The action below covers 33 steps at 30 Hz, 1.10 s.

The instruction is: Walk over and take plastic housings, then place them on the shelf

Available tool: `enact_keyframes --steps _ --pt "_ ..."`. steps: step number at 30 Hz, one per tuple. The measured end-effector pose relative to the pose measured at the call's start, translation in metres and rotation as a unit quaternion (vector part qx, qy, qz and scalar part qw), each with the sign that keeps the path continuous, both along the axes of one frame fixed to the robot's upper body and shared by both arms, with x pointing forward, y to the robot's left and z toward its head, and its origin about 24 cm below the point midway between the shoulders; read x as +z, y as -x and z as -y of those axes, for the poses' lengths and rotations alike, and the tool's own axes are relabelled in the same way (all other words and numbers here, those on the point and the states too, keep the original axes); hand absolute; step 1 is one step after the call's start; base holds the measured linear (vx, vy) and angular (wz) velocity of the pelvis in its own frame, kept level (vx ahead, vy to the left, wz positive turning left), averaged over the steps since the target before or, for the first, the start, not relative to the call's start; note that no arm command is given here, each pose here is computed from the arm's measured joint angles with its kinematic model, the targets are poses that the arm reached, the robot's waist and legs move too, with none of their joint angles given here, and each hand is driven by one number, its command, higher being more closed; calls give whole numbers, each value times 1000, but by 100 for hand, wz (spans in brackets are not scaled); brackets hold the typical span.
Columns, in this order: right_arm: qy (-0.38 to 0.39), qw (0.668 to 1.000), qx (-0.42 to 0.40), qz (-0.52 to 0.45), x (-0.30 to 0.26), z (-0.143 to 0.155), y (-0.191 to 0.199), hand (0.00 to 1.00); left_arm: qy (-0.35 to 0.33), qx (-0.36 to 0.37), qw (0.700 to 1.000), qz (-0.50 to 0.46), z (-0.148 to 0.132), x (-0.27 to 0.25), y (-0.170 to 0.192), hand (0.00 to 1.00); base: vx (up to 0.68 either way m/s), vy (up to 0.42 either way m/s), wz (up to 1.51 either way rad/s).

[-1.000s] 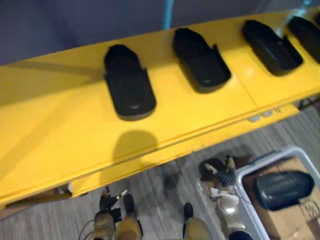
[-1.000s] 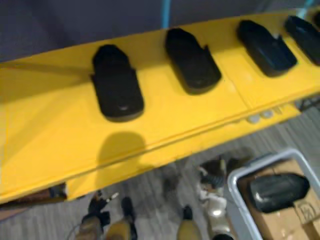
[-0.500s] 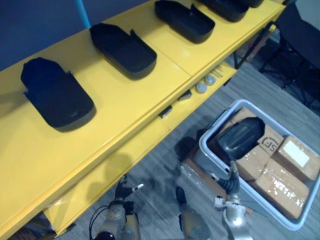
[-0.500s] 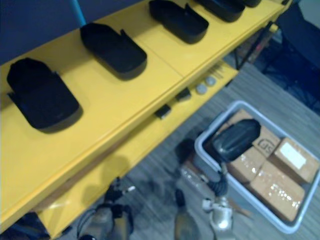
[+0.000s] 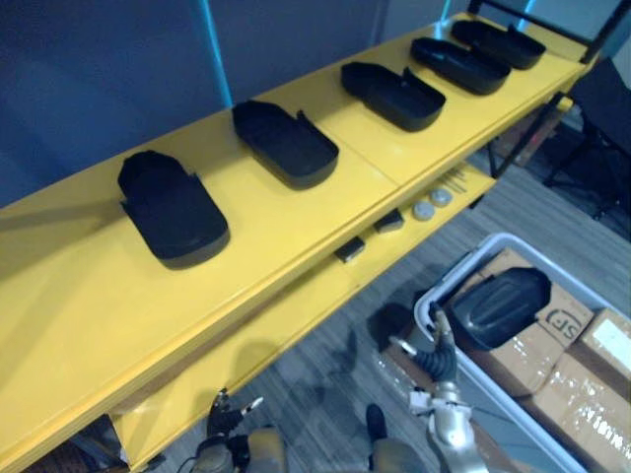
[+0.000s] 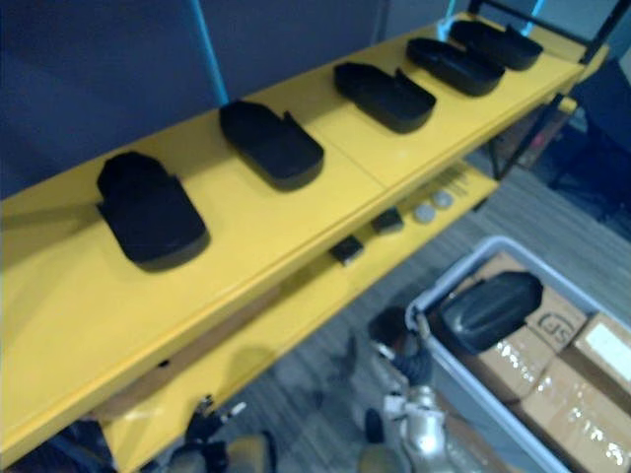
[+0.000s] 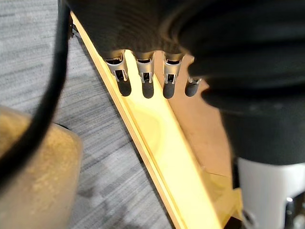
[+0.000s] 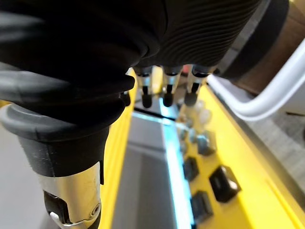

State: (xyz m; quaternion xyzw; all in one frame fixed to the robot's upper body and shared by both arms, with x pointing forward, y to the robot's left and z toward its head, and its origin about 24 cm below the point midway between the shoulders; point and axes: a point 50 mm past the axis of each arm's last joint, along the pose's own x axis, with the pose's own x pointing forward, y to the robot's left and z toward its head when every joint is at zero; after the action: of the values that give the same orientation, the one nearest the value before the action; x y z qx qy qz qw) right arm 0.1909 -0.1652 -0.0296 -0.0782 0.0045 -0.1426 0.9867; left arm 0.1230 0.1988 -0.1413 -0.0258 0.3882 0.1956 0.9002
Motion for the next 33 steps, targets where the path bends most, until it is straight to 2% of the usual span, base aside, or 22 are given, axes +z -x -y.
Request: enact_keyframes --steps 6,11,16,22,26,29,33 --pt "-6 998 35 48 24 -17 -11 0 -4 37 999 -28 -17 -5 22 0 -3 -28 -111" --pt "10 999 29 13 17 4 -9 0 -23 3 996 -88 -31 -12 46 0 38 -132 -93" --pt "16 999 29 -27 5 21 -1 0 -18 -46 998 -45 -18 -7 25 0 11 -35 -15" --pt "-2 998 60 -28 1 9 5 0 4 -92 996 4 2 -2 7 0 10 25 16" --pt "-3 997 73 -13 5 2 -1 0 11 -63 998 0 1 -3 12 0 52 9 9" --pt "2 995 98 9 14 -7 -16 0 16 -3 1000 0 -2 -4 18 0 64 -4 -8" --pt "9 994 108 31 23 -15 -31 0 9 41 998 -49 -14 -11 49 0 66 42 -1"
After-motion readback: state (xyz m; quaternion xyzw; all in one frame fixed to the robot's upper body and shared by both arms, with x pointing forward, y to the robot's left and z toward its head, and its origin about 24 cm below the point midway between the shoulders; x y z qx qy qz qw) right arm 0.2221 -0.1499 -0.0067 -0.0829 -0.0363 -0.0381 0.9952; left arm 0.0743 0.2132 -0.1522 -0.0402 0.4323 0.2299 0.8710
